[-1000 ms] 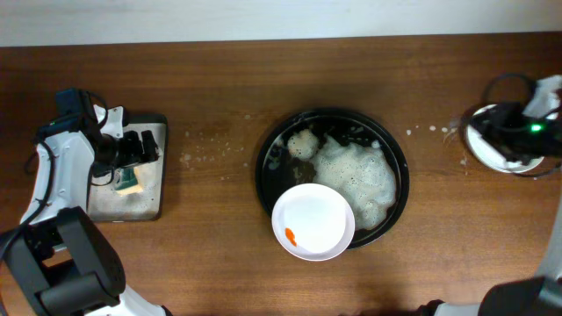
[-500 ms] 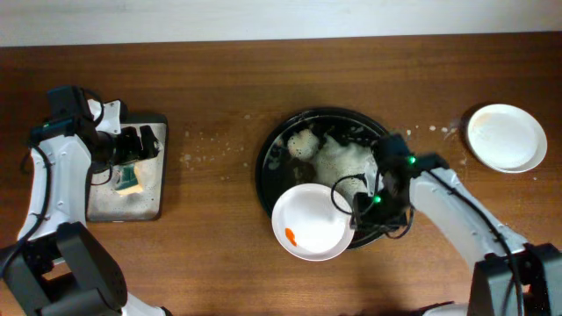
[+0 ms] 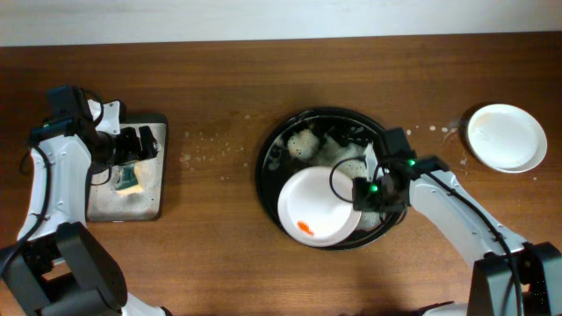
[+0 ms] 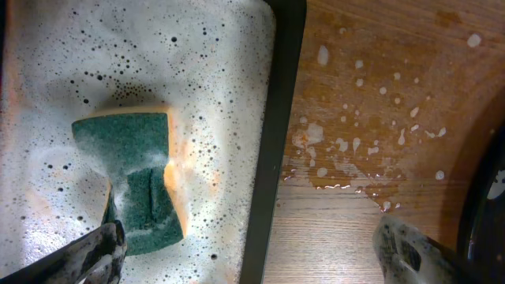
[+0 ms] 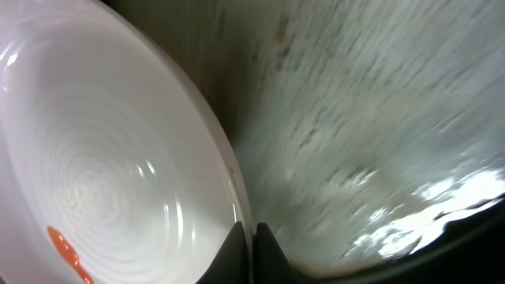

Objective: Clean dirty plates on tray and stack at the side
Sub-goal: 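Move the right gripper to the last white plate and grasp its rim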

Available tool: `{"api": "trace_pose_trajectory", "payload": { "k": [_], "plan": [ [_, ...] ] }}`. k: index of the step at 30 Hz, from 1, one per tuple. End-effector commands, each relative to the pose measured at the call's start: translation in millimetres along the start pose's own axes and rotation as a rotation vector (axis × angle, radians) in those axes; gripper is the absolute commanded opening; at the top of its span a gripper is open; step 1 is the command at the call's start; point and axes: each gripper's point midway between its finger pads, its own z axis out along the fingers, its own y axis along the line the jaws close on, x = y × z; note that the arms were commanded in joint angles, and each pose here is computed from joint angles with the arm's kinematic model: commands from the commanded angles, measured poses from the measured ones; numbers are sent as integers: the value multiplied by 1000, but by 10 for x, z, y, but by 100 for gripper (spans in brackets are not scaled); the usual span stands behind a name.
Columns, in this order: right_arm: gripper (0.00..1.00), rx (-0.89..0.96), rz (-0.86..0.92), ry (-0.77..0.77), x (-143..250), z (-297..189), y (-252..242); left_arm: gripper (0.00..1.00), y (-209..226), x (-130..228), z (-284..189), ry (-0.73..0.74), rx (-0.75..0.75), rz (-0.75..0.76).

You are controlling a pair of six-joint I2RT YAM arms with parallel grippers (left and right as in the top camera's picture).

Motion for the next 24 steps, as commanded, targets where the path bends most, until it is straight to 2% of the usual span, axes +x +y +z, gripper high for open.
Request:
{"api": "trace_pose_trajectory", "payload": {
  "k": [1,3,7,10,15,16,17,20,21,22,24],
  "plan": [
    [4,155,-23,-147,-363,-134,-198,99,-28,-65,-109,-34,-3,8],
    [4,237,-21,-210,-494,-182,-325,99,-28,-65,-109,-34,-3,8],
    [4,247,-5,-241,-562,-195,-335,99,-28,-65,-109,-34,-3,8],
    [4,253,195,-213,-438,-165,-393,99,-28,-65,-109,-34,-2,8],
    [39,147,298,-28,-32,-87,-218,99,-28,-66,-109,-34,-2,8],
    [42,158,293,-22,-12,-91,-237,99,-28,-66,-109,-34,-2,8],
    [43,176,260,-32,-34,-101,-274,99,-28,-66,-109,-34,-2,8],
    [42,166,-121,-178,-481,-147,-261,99,-28,-68,-109,-35,-2,8],
    [42,167,-199,-211,-573,-162,-236,99,-28,-67,-109,-34,-2,8],
    [39,173,-269,-248,-677,-180,-217,99,-28,-67,-109,-34,-2,8],
    [36,186,-293,-292,-798,-188,-217,99,-28,-66,-109,-34,-2,8]
  ]
}}
